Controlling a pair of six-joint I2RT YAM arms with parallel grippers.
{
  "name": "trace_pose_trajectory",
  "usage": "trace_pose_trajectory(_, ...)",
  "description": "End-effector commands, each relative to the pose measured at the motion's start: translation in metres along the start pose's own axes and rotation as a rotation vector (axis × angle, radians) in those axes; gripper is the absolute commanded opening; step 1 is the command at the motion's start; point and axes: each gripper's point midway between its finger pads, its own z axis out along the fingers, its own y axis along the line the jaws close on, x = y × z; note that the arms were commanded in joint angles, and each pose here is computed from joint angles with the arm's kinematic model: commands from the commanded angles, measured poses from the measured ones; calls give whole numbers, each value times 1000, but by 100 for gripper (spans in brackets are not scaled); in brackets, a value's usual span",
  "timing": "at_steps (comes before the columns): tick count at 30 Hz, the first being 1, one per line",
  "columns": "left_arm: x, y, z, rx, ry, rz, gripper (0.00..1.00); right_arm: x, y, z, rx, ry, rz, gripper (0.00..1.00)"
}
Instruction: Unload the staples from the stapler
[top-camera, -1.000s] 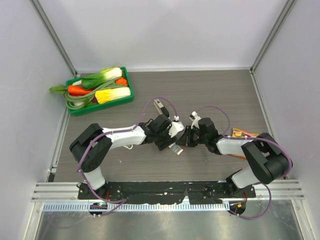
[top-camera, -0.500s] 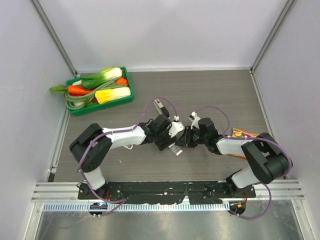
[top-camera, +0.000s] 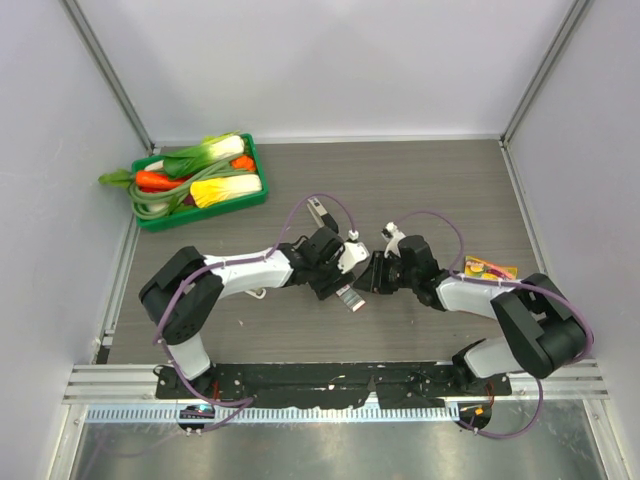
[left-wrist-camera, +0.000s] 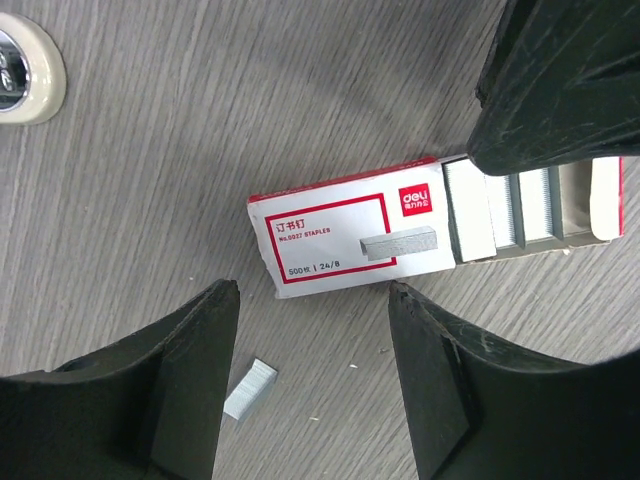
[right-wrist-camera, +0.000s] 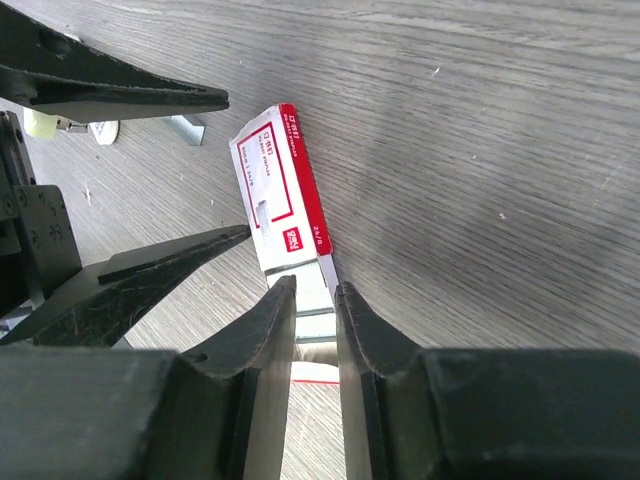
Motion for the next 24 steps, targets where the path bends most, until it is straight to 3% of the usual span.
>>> trace_pose_trajectory(1,-40,17,-27,-1,-81,-9,66,-29,12,-8,6,-90,-58,31)
trace_pose_trajectory(6,-65,45,-74,116,-133,-181,67,-44,7,-12,81,-132,-72,38)
trace_pose_trajectory(10,-56,93,-103,129,-185,-354,67,-50,10,-2,135,-140,-114,40)
trace_pose_trajectory(15,-31,117,-120,33,-200,-393,67,-69,4,29,248,-119,-152,40)
trace_pose_trajectory(24,1,119,-129,-54,-165,-397,67,-63,14,66,227,-70,-189,35)
